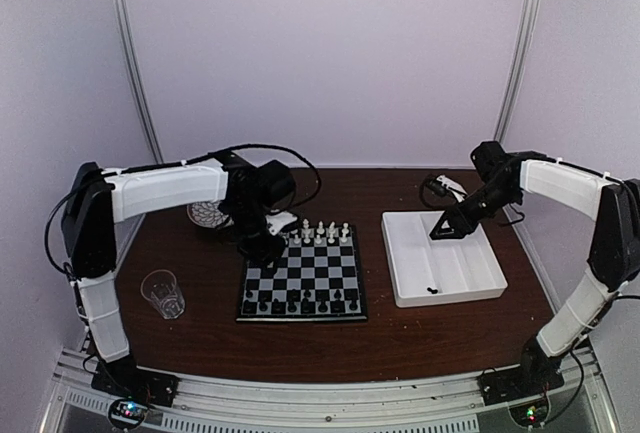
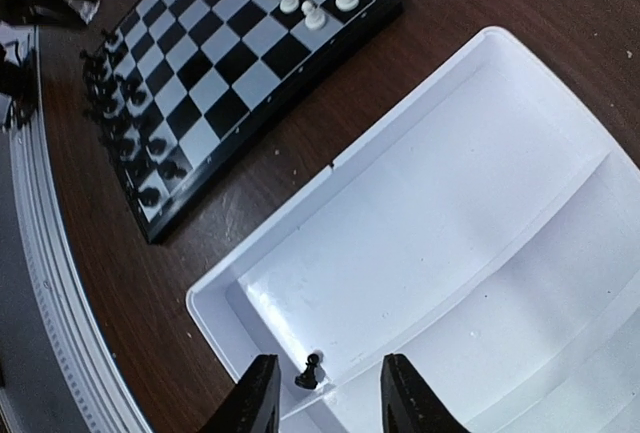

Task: Set up the chess pieces on the board
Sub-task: Place the pawn at g7, then adjust the storage box at the center of the board.

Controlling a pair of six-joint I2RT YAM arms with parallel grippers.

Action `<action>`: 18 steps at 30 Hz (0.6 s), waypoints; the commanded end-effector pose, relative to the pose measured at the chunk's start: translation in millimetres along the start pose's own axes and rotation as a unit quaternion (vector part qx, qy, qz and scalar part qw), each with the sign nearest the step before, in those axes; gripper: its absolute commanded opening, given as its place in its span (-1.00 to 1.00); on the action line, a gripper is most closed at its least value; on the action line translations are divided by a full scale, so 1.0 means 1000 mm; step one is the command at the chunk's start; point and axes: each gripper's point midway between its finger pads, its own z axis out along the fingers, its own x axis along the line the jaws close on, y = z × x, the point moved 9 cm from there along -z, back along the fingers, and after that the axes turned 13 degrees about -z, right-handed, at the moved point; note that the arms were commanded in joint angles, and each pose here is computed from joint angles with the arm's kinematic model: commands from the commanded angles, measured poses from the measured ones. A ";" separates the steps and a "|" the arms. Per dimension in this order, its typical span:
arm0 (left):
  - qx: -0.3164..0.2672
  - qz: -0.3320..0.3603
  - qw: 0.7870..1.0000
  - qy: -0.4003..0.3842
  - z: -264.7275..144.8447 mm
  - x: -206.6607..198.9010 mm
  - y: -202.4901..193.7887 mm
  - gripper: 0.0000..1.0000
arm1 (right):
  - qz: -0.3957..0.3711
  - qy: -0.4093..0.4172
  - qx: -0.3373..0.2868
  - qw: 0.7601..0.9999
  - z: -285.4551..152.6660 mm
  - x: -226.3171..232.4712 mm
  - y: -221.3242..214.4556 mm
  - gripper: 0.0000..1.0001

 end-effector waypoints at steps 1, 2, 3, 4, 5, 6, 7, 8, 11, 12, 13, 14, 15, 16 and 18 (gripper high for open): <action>-0.141 0.004 0.990 -0.028 -0.068 -0.003 0.011 -0.27 | -0.099 0.056 0.112 0.987 0.018 0.016 -0.022 -0.23; -0.158 0.004 0.987 -0.035 -0.075 -0.004 0.011 -0.27 | -0.112 0.070 0.133 0.982 0.023 0.021 -0.026 -0.22; -0.169 0.003 0.985 -0.039 -0.079 -0.004 0.011 -0.27 | -0.123 0.081 0.153 0.977 0.030 0.024 -0.029 -0.21; -0.178 0.000 0.983 -0.044 -0.081 -0.004 0.011 -0.27 | -0.131 0.089 0.171 0.973 0.037 0.027 -0.032 -0.20; -0.187 -0.003 0.981 -0.050 -0.083 -0.005 0.012 -0.27 | -0.137 0.091 0.184 0.969 0.042 0.029 -0.035 -0.20; -0.192 -0.005 0.980 -0.054 -0.084 -0.006 0.012 -0.27 | -0.144 0.093 0.196 0.966 0.048 0.031 -0.036 -0.20; -0.194 -0.007 0.979 -0.057 -0.083 -0.006 0.012 -0.27 | -0.150 0.097 0.203 0.963 0.052 0.032 -0.036 -0.19; -0.195 -0.009 0.979 -0.061 -0.083 -0.006 0.011 -0.27 | -0.157 0.101 0.211 0.959 0.056 0.034 -0.037 -0.19; -0.192 -0.014 0.979 -0.065 -0.080 -0.006 0.009 -0.27 | -0.187 0.122 0.239 0.945 0.071 0.046 -0.041 -0.16; -0.191 -0.015 0.979 -0.066 -0.080 -0.006 0.008 -0.27 | -0.196 0.130 0.248 0.940 0.076 0.050 -0.042 -0.16; -0.189 -0.016 0.980 -0.065 -0.079 -0.005 0.007 -0.27 | -0.203 0.137 0.255 0.935 0.082 0.054 -0.044 -0.15; -0.188 -0.017 0.980 -0.065 -0.077 -0.005 0.006 -0.27 | -0.208 0.141 0.260 0.933 0.087 0.056 -0.045 -0.15; -0.190 -0.018 0.979 -0.066 -0.078 -0.004 0.005 -0.27 | -0.210 0.144 0.264 0.930 0.092 0.058 -0.046 -0.15; -0.190 -0.019 0.979 -0.066 -0.077 -0.004 0.004 -0.27 | -0.212 0.148 0.268 0.928 0.098 0.059 -0.046 -0.15; -0.189 -0.021 0.980 -0.066 -0.076 -0.004 0.003 -0.27 | -0.216 0.154 0.276 0.924 0.106 0.060 -0.046 -0.15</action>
